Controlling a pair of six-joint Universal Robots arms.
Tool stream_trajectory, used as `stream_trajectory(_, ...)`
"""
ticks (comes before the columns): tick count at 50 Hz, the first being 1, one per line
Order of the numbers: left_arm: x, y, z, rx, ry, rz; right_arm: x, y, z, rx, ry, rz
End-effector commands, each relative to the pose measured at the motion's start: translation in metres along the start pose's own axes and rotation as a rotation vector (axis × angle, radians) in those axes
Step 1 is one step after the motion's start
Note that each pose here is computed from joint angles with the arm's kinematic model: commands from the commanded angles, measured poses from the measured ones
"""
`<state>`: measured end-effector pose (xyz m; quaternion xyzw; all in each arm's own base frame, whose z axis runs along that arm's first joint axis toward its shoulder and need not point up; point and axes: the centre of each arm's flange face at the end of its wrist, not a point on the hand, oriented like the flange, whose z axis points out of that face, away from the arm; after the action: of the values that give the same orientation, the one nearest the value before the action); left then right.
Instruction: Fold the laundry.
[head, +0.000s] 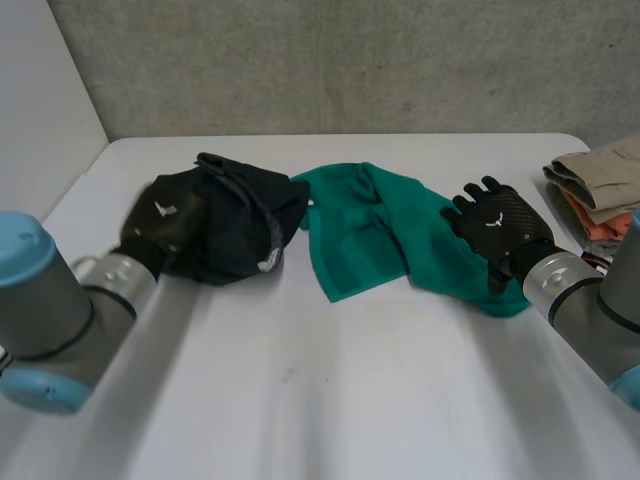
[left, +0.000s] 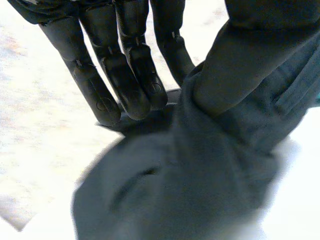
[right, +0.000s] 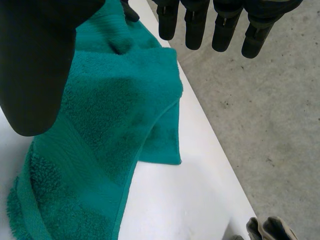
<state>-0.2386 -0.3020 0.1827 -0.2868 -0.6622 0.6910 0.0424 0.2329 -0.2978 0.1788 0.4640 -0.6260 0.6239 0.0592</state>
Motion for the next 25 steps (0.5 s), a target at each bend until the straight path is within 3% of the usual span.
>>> stream_trajectory(1, -0.109, -0.054, 0.029, 0.180, -0.419, 0.036, 0.003, 0.001, 0.000, -0.013, 0.017, 0.003)
stream_trajectory(6, -0.181, -0.112, 0.010, 0.320, -0.704, 0.018, 0.004, 0.000, -0.001, -0.013, 0.023, 0.010)
stream_trajectory(10, -0.194, -0.111, 0.007, 0.302, -0.720, 0.023, 0.003, -0.001, -0.001, -0.009, 0.019, 0.025)
stream_trajectory(17, -0.180, -0.069, 0.019, 0.167, -0.656, 0.067, 0.002, -0.003, -0.001, -0.006, 0.016, 0.045)
stream_trajectory(25, -0.117, -0.030, 0.019, 0.042, -0.448, 0.100, 0.009, -0.009, -0.003, -0.016, 0.013, 0.122)
